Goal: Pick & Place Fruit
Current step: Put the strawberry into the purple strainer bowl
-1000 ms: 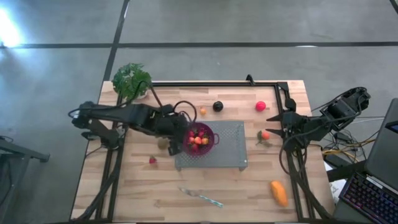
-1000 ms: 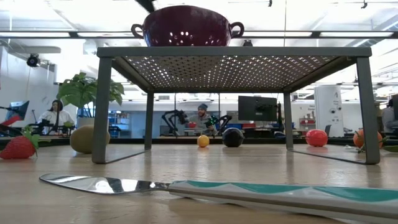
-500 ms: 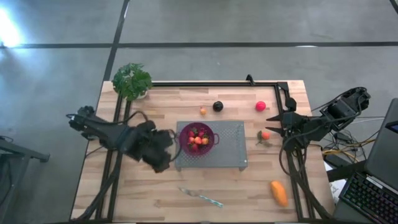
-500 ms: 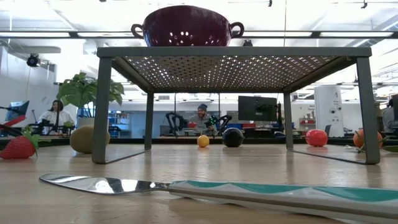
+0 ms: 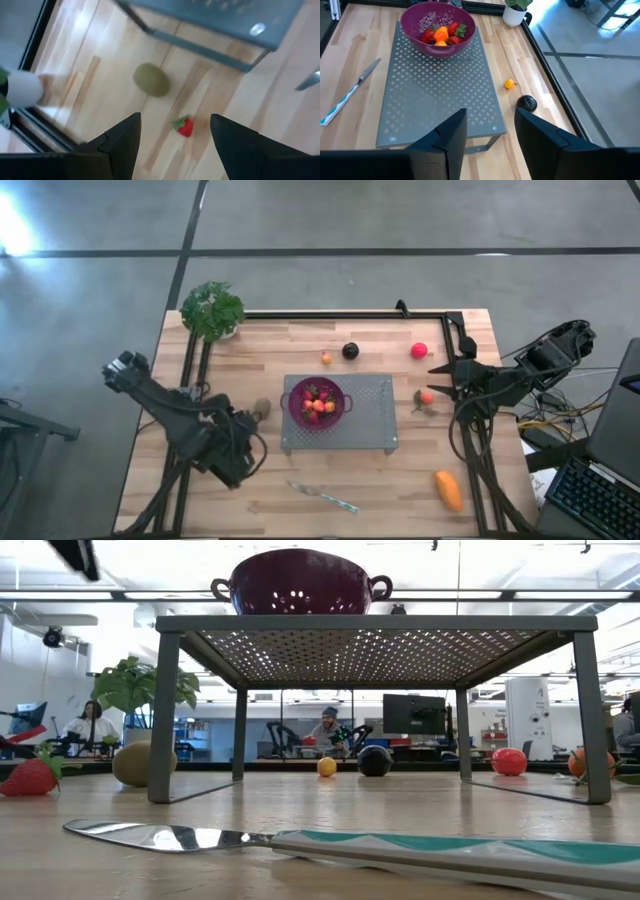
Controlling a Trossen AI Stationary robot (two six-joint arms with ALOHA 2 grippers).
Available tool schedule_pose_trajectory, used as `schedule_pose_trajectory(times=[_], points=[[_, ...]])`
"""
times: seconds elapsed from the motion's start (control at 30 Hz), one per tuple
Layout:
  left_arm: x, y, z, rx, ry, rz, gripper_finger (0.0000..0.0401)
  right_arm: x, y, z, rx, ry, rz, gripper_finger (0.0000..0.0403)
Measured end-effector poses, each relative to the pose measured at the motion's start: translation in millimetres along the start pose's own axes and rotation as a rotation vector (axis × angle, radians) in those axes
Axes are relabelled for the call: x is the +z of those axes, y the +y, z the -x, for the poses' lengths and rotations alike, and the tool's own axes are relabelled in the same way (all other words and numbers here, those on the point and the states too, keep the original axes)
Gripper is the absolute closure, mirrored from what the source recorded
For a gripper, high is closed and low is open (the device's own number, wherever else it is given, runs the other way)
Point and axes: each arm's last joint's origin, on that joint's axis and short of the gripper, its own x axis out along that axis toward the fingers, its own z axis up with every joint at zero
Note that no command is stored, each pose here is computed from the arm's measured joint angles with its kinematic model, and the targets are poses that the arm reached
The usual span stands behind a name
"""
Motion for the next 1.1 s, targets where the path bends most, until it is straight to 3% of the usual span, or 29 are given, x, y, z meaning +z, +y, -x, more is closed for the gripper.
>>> schedule_pose_trajectory(times=[0.57,0.83,1.0,1.1], points=[[-79,38,-90,-0.167,0.036,0.212,0.0158,1,0,0,-0.010,-0.006,-0.009,0.0214],[-95,41,-118,-0.321,0.014,0.356,0.0155,1,-1,0,-0.049,-0.026,-0.014,0.0204],[-107,46,-137,-0.323,0.148,0.443,0.0132,1,-1,0,-0.047,-0.028,-0.020,0.0196],[-110,44,-144,-0.382,0.171,0.470,0.0115,1,-1,0,-0.047,-0.028,-0.029,0.0192]])
